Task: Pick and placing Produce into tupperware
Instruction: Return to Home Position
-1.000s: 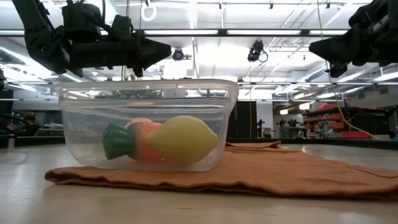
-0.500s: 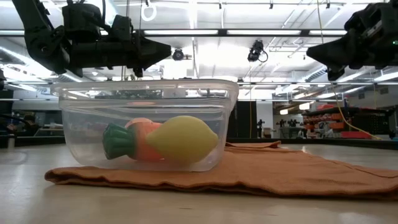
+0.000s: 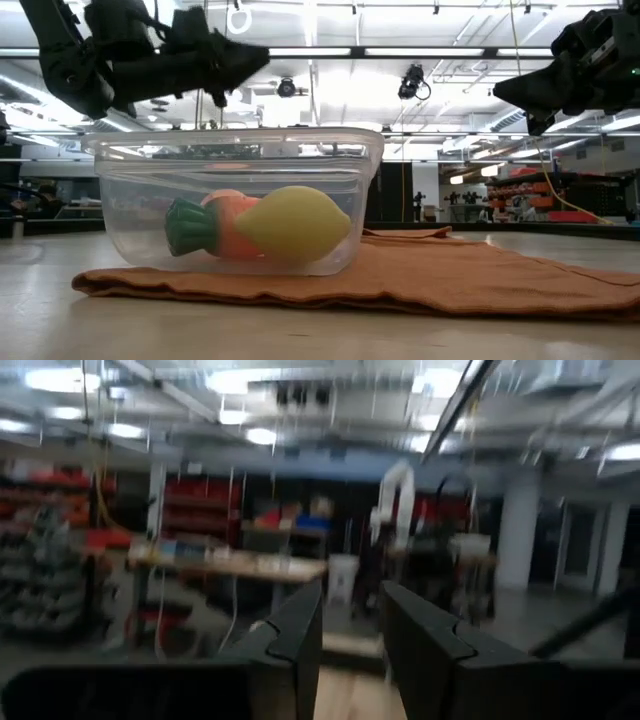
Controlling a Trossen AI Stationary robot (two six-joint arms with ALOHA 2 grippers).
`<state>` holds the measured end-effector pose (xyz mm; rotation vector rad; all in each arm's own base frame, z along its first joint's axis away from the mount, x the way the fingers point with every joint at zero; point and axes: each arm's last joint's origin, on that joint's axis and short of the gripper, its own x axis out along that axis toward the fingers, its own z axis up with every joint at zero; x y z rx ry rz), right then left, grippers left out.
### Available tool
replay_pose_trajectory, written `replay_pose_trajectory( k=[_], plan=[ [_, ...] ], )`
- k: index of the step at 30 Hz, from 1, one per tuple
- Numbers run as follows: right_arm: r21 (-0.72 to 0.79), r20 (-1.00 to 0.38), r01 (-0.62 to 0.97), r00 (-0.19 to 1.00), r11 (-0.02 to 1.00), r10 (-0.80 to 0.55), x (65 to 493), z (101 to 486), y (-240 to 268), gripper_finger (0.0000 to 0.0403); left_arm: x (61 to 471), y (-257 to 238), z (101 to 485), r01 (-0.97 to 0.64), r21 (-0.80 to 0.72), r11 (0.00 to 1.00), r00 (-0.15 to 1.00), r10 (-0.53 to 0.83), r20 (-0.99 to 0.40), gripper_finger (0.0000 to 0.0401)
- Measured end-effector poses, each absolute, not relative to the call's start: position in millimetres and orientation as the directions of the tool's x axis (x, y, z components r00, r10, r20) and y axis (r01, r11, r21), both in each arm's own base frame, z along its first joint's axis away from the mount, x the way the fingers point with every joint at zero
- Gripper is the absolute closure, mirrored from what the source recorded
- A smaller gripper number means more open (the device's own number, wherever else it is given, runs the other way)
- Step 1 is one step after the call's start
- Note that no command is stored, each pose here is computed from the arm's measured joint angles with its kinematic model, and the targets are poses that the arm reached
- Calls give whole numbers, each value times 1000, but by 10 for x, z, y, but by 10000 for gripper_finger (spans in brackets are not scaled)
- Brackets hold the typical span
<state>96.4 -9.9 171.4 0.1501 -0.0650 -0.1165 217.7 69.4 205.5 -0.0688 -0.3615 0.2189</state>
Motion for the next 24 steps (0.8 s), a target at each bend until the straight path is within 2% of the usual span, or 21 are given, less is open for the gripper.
replay_pose_trajectory(
  k=[3, 8, 13, 18, 21, 24],
  plan=[
    [156, 56, 111, 991, 981, -121, 964, 1714, -99, 403, 2154, 682, 2117, -187, -106, 977, 888, 214, 407, 294],
    [162, 46, 112, 992, 980, -121, 965, 1703, -99, 403, 2045, 591, 2122, -180, -78, 981, 884, 196, 425, 312],
    [164, 41, 113, 992, 980, -121, 965, 1697, -99, 403, 1725, 478, 2142, -268, -63, 961, 826, 263, 499, 342],
    [166, 39, 113, 992, 980, -121, 966, 1695, -99, 403, 1448, 379, 2110, -257, -55, 965, 800, 245, 548, 371],
    [169, 38, 113, 992, 979, -121, 966, 1694, -99, 403, 1359, 355, 2082, -252, -56, 966, 800, 241, 550, 386],
    [182, 36, 112, 992, 977, -121, 966, 1692, -99, 403, 1368, 349, 2048, -242, -47, 969, 840, 233, 490, 394]
  ],
)
